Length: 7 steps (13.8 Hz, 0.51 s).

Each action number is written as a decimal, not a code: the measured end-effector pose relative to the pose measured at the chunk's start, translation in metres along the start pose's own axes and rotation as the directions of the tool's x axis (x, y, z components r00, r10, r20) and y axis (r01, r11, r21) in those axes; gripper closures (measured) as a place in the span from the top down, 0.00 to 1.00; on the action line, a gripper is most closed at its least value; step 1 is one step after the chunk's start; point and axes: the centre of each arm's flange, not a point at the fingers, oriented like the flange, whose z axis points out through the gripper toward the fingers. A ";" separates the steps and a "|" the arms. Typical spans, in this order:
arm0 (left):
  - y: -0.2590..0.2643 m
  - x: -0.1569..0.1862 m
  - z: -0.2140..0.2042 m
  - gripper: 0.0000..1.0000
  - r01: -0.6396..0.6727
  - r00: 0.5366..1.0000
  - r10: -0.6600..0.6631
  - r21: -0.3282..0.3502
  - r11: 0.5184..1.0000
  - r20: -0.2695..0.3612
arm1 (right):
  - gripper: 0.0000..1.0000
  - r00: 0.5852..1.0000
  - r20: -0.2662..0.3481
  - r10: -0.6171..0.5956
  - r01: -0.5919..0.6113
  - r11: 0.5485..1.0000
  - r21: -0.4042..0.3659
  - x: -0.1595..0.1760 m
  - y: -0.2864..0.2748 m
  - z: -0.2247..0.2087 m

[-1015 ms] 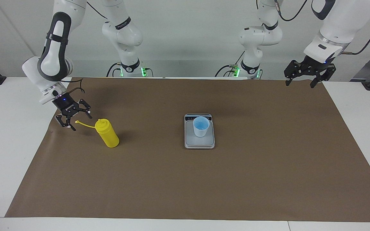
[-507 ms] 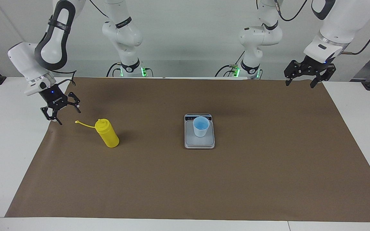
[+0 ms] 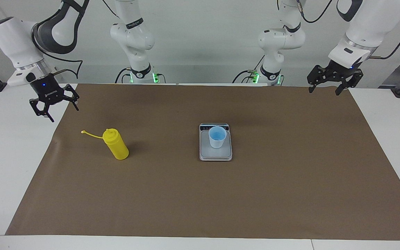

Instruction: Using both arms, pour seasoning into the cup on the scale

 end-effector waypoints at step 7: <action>0.000 0.000 0.000 1.00 0.000 1.000 0.000 0.000 1.000 0.000 | 1.00 0.947 0.127 0.296 -0.287 0.954 -0.083 0.094 -0.063 -0.057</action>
